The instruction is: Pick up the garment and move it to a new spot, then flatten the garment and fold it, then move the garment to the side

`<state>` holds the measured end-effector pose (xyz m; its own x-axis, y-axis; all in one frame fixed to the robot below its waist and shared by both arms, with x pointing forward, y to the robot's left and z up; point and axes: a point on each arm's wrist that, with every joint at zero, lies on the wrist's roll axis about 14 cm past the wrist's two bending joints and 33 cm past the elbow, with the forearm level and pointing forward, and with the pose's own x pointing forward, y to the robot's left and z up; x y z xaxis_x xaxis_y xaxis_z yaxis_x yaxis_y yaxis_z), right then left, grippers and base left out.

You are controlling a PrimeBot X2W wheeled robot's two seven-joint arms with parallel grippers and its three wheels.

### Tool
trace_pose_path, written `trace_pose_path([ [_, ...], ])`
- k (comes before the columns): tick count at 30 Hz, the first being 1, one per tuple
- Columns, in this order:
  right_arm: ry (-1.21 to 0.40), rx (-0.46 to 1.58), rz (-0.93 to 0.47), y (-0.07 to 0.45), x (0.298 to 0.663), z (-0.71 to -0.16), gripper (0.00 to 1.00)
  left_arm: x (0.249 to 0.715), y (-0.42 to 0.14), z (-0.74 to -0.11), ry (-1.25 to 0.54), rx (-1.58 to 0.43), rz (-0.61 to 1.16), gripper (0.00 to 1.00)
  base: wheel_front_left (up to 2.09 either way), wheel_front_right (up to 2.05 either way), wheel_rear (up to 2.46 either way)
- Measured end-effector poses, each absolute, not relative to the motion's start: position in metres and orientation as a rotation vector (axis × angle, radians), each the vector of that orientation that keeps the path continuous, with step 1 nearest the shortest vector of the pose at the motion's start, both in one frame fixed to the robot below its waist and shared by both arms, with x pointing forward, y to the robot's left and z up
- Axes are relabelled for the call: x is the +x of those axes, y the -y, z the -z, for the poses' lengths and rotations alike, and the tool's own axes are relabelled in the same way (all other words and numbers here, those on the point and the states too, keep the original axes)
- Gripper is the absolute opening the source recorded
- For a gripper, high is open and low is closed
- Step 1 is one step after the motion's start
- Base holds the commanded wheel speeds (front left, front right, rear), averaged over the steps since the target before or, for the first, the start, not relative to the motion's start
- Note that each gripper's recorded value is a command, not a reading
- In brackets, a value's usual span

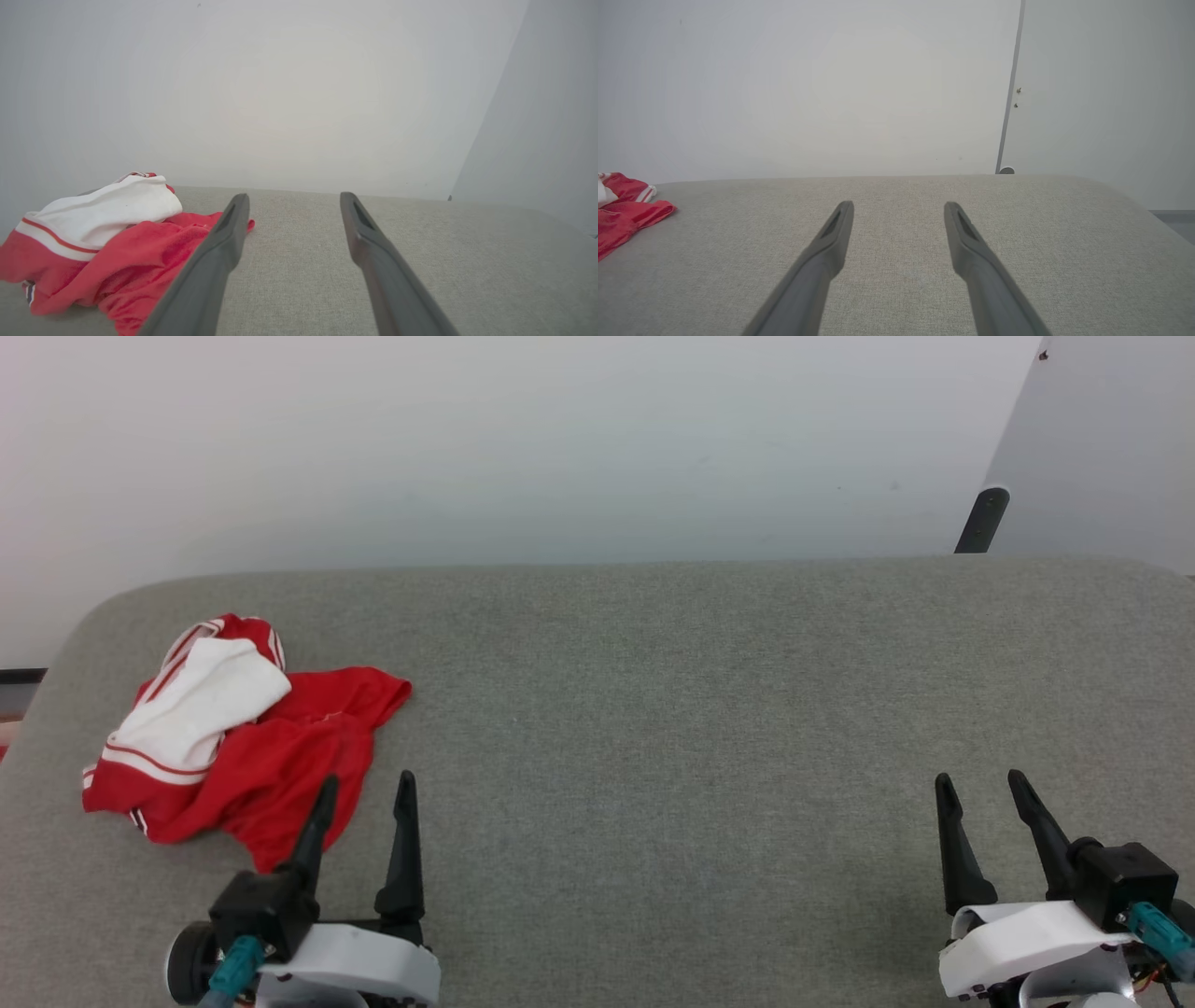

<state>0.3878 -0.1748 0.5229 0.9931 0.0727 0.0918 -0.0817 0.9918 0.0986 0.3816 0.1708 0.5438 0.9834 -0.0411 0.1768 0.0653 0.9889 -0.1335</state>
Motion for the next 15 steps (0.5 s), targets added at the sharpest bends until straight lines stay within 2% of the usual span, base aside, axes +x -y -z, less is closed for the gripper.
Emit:
trace_pose_path([
  [15,0.118,-0.01,-0.096,0.1716,0.3871,-0.529,1.0,0.381,-0.1677,-0.5467,0.201,-0.057,0.076,1.0,0.0,0.0,0.0],
])
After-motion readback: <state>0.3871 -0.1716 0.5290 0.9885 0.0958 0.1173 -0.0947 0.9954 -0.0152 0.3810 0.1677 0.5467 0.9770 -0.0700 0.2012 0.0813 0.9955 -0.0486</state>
